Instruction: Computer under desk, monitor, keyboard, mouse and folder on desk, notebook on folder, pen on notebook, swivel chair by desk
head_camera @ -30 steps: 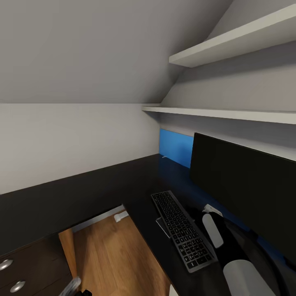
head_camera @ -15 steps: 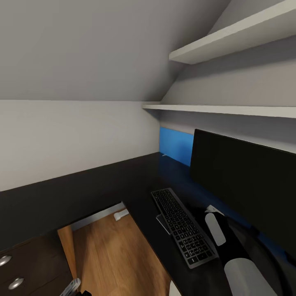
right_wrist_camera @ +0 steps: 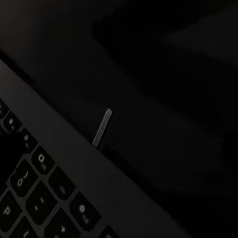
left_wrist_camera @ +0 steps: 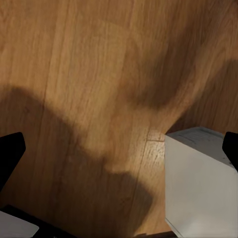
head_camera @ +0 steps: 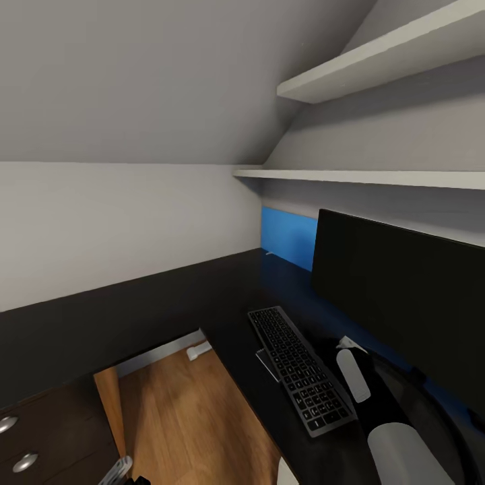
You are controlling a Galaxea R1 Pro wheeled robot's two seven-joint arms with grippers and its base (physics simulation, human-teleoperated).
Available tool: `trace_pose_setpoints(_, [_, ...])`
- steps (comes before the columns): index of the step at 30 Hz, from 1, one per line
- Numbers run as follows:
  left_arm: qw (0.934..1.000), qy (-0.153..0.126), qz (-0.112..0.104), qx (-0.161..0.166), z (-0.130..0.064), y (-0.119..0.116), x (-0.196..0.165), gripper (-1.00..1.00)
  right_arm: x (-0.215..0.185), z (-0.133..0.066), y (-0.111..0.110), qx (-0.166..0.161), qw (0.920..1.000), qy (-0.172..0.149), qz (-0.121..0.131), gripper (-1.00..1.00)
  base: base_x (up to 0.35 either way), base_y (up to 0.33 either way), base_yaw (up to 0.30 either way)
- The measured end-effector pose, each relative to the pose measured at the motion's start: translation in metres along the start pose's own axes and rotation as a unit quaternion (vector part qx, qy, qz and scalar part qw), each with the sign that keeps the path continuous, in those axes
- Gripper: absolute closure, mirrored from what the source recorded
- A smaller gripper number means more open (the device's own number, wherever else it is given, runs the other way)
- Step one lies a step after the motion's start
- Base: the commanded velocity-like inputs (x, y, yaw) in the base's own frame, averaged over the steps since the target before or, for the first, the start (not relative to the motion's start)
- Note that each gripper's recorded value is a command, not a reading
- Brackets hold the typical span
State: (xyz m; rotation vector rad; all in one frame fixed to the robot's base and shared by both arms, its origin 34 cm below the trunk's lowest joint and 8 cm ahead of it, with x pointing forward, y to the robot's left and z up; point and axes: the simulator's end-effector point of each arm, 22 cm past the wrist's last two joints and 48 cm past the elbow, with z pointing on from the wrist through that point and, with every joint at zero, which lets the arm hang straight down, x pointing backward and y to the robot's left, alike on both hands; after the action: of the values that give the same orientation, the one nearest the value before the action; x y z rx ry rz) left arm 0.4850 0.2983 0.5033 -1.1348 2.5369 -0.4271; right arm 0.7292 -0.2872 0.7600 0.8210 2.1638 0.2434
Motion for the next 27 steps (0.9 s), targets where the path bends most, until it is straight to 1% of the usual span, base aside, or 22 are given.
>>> trace_pose_setpoints(3, [1.0000,0.000,0.000,0.003,0.000,-0.001,0.000,-1.00,0.000,0.000,0.000,0.000,1.0000,0.000,0.000,-1.00,0.000,0.000,0.000])
trace_pose_setpoints(9, [0.9998,0.002,0.001,0.021,0.000,-0.009,0.001,-1.00,0.000,0.000,0.000,0.000,1.0000,0.001,0.000,-1.00,0.000,0.000,0.000])
trace_pose_setpoints(13, [0.9997,0.002,0.001,0.024,0.000,-0.011,0.001,-1.00,0.001,0.000,0.001,-0.001,1.0000,0.001,0.000,-1.00,0.000,0.000,0.000])
trace_pose_setpoints(17, [0.9998,0.001,0.005,0.017,0.001,-0.005,0.002,-1.00,0.003,0.000,0.002,-0.003,1.0000,0.005,0.004,-1.00,0.000,0.000,0.000])
trace_pose_setpoints(19, [0.9999,0.005,0.004,0.010,0.002,0.002,0.006,-1.00,0.005,0.001,0.002,-0.005,0.9999,0.009,0.008,-1.00,0.000,0.000,0.000])
trace_pose_setpoints(23, [0.9999,0.010,0.003,0.002,0.003,0.009,0.011,-1.00,0.012,0.003,0.000,-0.004,0.9998,0.018,0.012,-1.00,0.000,0.000,0.000])
trace_pose_setpoints(27, [0.9999,0.011,0.002,-0.001,0.004,0.012,0.012,-1.00,0.013,0.003,-0.002,-0.001,0.9998,0.019,0.007,-1.00,0.000,0.000,0.000])
